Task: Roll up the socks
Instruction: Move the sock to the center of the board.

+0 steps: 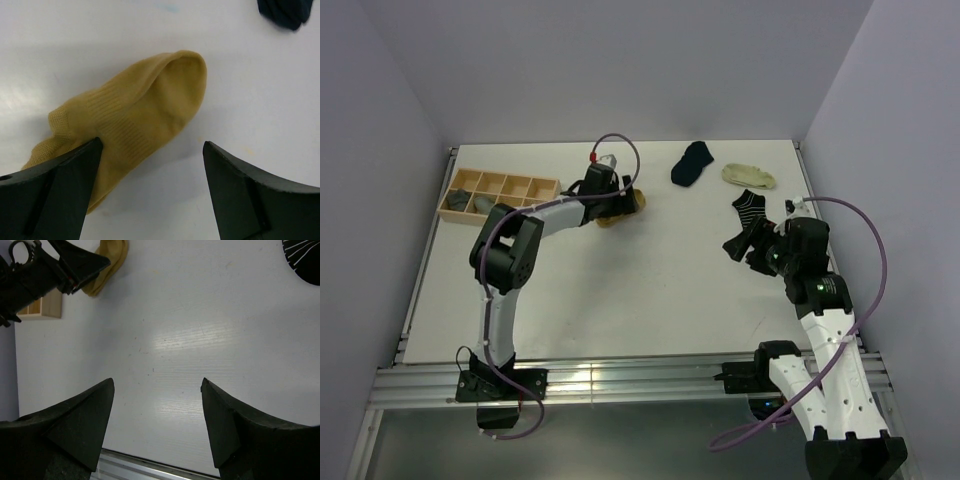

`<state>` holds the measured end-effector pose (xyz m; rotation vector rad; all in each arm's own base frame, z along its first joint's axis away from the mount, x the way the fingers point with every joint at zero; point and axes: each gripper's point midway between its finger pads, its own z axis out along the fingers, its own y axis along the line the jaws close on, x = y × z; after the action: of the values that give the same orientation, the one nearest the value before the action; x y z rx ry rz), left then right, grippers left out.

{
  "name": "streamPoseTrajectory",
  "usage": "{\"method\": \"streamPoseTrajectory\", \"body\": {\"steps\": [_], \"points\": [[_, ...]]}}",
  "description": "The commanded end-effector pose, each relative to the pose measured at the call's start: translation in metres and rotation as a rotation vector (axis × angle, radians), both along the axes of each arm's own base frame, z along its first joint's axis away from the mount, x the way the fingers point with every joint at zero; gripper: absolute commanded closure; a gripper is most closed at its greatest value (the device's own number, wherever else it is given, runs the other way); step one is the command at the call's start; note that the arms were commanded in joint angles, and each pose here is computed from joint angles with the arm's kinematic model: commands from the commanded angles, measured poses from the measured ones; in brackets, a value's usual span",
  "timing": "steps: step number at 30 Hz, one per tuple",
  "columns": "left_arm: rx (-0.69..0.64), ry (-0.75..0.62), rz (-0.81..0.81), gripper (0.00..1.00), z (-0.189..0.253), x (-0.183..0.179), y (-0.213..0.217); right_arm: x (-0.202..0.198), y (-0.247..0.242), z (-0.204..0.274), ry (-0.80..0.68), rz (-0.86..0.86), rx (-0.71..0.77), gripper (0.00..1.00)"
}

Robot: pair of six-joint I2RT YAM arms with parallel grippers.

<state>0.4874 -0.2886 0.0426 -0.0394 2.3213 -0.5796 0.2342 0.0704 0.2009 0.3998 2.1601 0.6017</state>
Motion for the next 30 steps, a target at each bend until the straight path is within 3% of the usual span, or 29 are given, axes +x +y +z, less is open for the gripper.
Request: {"method": "streamPoseTrajectory", "body": {"steps": [1,5,15,21,30], "points": [[0.026,0.199,0.009,0.11,-0.035,-0.076,-0.007,0.003,0.001,0.001,-0.017,0.023,-0.011,0.23],[0.011,0.227,-0.005,0.10,-0.026,-0.122,-0.026,0.002,0.001,0.002,-0.020,0.034,-0.023,0.25],[-0.060,0.136,0.081,0.07,0.061,-0.152,-0.056,0.002,0.018,0.009,-0.026,0.097,-0.042,0.32],[-0.038,0.047,0.150,0.08,0.106,-0.152,-0.019,0.001,0.067,0.003,0.002,0.208,-0.038,0.38],[0.036,0.054,0.266,0.10,0.096,-0.159,0.103,0.042,0.141,-0.018,0.064,0.318,-0.180,0.55]]}}
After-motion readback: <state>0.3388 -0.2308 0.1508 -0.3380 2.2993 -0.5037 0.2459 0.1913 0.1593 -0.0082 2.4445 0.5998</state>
